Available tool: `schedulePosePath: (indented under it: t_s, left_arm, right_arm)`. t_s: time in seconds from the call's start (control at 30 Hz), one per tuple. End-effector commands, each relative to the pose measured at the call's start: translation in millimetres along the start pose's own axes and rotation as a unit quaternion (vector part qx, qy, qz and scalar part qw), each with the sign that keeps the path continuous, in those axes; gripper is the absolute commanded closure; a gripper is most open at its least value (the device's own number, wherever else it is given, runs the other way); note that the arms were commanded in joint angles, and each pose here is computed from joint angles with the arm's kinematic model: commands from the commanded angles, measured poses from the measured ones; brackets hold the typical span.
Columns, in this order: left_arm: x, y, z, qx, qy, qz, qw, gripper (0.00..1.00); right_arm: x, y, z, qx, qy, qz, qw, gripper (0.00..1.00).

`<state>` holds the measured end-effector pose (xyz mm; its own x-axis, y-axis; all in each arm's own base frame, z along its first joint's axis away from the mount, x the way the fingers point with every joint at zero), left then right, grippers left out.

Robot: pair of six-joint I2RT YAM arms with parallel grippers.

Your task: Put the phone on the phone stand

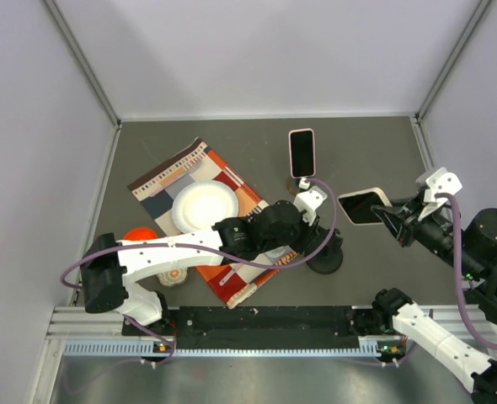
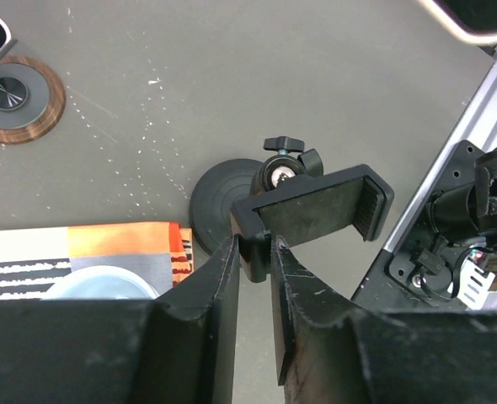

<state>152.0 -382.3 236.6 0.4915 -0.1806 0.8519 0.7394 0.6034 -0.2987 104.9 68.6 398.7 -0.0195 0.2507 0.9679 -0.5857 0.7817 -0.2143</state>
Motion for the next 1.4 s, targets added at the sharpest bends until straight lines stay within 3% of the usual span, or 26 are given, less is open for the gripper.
schedulePosePath:
  t_s: [0.0,0.07,0.2,0.33,0.37,0.47,0.57,0.7,0.83,0.97,1.37]
  left_arm:
    - [9.4,-5.2,-2.3,-0.008,-0.018,-0.011,1.000,0.83]
    - [8.7,-4.1,-1.4,-0.008,-0.018,-0.018,1.000,0.87]
    - [8.6,-0.6,1.5,-0.009,-0.018,-0.048,0.999,1.00]
    - [8.9,-7.0,3.5,-0.052,-0.022,-0.091,0.994,1.00]
    - [8.7,-9.4,4.5,-0.065,-0.023,-0.099,0.993,1.00]
    - [7.3,-14.3,9.1,-0.105,-0.033,-0.125,0.986,1.00]
    - [12.6,-13.5,10.6,-0.110,-0.058,-0.131,0.984,1.00]
    - [9.9,-8.0,8.0,-0.103,-0.052,-0.147,0.982,1.00]
    - [7.1,-5.0,4.9,-0.112,-0.048,-0.153,0.981,1.00]
    - [7.5,-0.9,3.7,-0.120,-0.046,-0.155,0.979,1.00]
    - [11.2,1.4,3.0,-0.182,-0.026,-0.165,0.969,1.00]
  right_arm:
    - [23.5,1.7,7.7,0.017,-0.035,-0.001,0.999,1.00]
    - [13.2,1.3,6.5,0.016,0.000,0.000,1.000,1.00]
    - [12.9,-0.8,17.5,0.009,0.006,0.010,1.000,1.00]
    - [12.2,18.8,25.8,0.091,-0.009,0.033,0.995,1.00]
    - [12.4,35.8,29.9,0.160,-0.023,0.042,0.986,1.00]
    - [-3.8,55.2,25.7,0.237,-0.020,0.056,0.970,1.00]
    - [-16.9,63.6,18.7,0.268,-0.001,0.044,0.962,1.00]
    - [-19.1,59.9,23.6,0.247,-0.002,0.047,0.968,1.00]
    - [-26.3,70.3,26.3,0.290,0.004,0.044,0.956,1.00]
    - [-43.8,84.5,-1.2,0.350,0.021,0.026,0.936,1.00]
    - [-67.7,98.5,-69.5,0.405,-0.051,0.072,0.910,1.00]
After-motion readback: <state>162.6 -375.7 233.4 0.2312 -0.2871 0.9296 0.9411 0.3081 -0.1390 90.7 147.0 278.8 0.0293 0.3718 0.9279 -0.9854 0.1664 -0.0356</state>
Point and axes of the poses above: each gripper's point midway between its finger pads, its own z axis back along the fingers, its own y axis along the line the jaws close on, x = y × z, the point moved 5 cm from there along z, back along the fingers, and after that the axes turned 7 degrees about z, right-handed, at the moved point
